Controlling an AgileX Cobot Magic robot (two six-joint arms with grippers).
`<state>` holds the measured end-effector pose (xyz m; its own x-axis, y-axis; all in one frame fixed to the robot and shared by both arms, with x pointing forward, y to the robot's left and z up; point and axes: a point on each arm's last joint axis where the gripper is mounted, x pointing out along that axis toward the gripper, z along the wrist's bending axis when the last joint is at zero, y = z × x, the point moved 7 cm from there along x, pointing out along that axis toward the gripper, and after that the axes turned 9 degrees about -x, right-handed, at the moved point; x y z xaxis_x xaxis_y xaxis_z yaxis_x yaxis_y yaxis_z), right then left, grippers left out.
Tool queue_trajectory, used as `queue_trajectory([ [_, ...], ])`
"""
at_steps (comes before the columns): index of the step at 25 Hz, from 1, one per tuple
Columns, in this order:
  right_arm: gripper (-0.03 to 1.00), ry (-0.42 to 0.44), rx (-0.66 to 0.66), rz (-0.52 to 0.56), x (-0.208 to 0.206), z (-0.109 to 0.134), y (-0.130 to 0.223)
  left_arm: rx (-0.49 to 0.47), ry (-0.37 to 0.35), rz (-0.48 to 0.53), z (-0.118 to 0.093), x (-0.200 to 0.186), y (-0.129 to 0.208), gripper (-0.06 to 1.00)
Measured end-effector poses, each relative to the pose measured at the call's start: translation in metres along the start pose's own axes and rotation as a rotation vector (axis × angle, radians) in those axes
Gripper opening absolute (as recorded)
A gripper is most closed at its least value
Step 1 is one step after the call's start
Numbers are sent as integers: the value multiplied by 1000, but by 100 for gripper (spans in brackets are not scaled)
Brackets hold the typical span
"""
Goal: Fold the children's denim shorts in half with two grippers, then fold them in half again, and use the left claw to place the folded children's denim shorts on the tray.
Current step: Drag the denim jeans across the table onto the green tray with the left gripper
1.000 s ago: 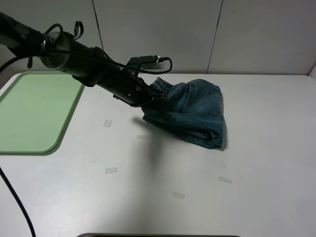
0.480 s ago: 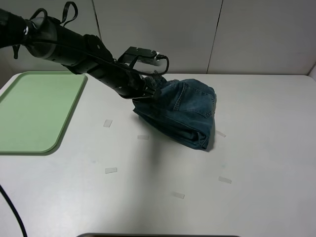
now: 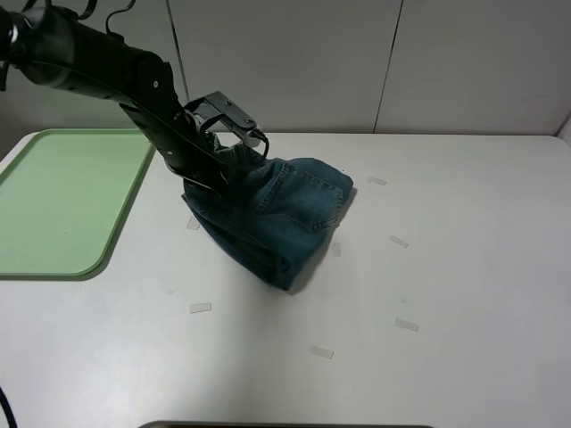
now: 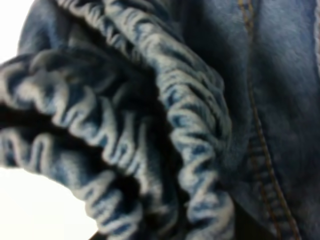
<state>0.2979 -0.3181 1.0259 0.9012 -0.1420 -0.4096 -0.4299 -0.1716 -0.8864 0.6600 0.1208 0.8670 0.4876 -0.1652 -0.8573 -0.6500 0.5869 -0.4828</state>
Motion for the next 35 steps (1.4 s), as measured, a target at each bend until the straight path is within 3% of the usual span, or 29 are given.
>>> queue_trajectory([
  [11,69,0,0,0,0,0,0,10,-266,98,57,-44,-12,20],
  [15,69,0,0,0,0,0,0,-40,-317,148,73,-47,0,20],
  [20,69,0,0,0,0,0,0,-146,-394,159,108,-52,13,20],
  [29,69,0,0,0,0,0,0,-187,-522,197,166,-63,40,20],
  [35,69,0,0,0,0,0,0,-248,-599,277,195,-74,67,20],
])
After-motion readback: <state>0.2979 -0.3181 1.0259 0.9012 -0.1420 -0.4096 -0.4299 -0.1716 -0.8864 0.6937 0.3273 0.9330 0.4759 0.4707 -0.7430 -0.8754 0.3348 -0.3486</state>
